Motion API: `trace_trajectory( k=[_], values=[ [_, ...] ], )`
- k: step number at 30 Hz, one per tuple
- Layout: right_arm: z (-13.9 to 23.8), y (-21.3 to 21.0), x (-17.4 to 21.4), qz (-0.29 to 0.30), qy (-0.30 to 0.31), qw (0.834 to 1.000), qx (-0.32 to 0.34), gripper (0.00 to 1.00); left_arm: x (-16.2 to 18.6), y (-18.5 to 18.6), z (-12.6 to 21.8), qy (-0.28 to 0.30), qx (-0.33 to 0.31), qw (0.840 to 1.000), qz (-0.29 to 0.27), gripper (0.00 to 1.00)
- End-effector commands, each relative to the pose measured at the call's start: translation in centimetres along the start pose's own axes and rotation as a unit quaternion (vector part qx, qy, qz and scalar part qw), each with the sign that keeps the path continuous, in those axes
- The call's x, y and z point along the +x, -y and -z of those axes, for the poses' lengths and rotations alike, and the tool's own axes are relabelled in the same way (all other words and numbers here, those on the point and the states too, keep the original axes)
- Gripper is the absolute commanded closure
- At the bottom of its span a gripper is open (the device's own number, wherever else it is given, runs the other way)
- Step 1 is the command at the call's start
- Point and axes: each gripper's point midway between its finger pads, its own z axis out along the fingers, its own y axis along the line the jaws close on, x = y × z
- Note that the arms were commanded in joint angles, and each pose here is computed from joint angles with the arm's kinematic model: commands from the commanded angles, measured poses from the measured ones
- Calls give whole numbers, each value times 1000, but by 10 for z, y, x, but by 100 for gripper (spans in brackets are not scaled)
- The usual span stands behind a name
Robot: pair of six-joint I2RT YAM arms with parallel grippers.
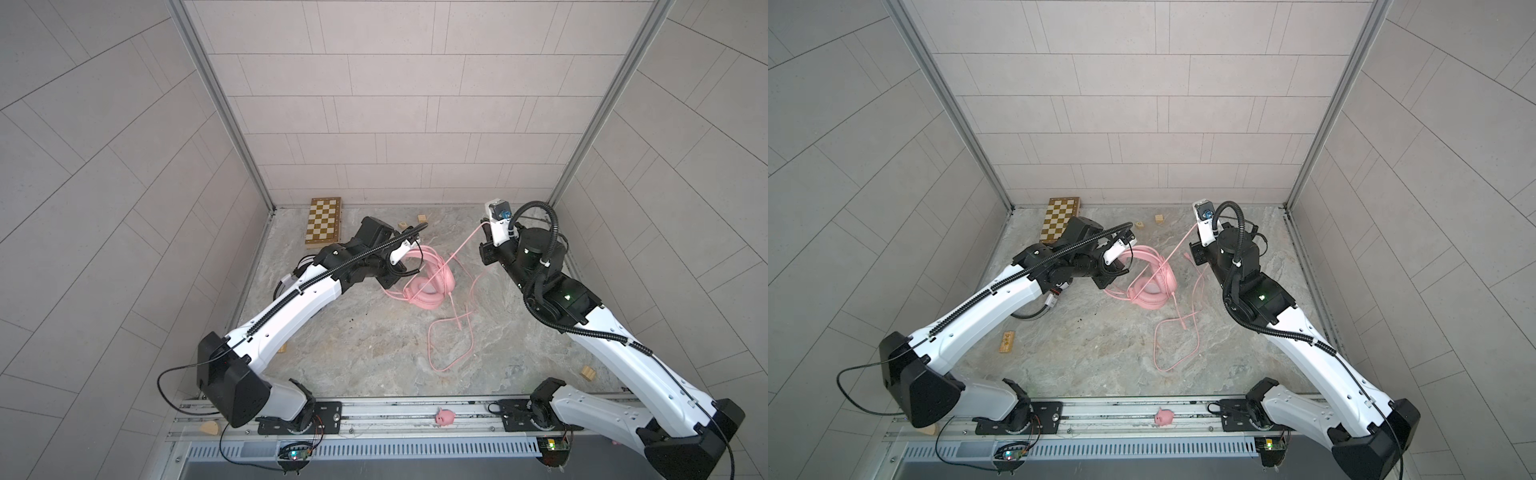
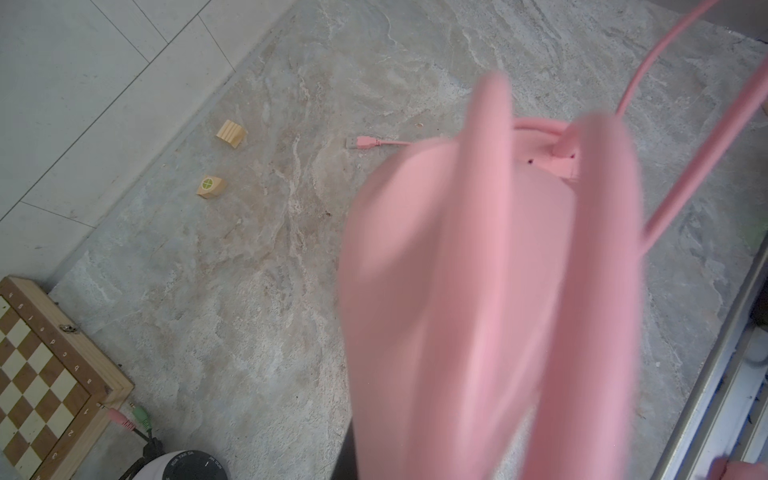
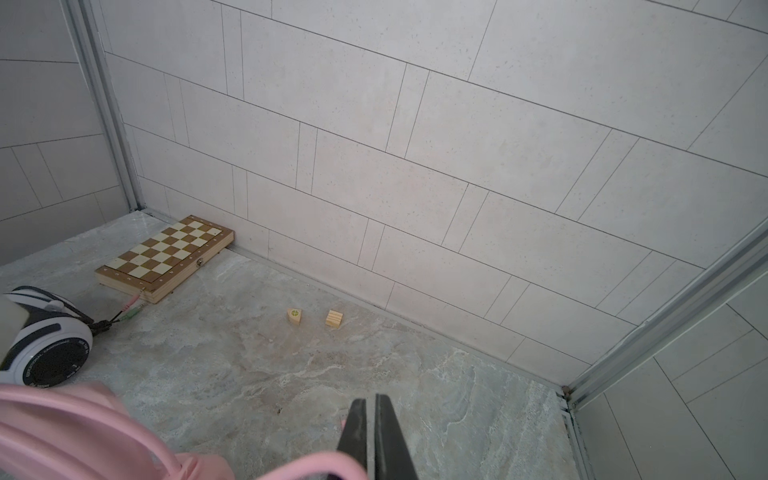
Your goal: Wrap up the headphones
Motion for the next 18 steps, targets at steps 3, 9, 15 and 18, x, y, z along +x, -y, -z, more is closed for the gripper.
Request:
trace_trajectory(
  k=[3,9,15,18],
  values=[
    [-14,24,-32,-17,53,997,51,94,18,20,14,-27,56,998,-33,100],
    [-53,23,-17,-54,33,998,-9,94,1,51,32,24,143,988,-47,100],
    [-80,9,-4,-109,22,988,-108,95,-25,74,63,94,208,973,-43,100],
    [-91,-9,4,-135,13,976,-168,95,-36,88,79,125,256,958,-37,100]
  ],
)
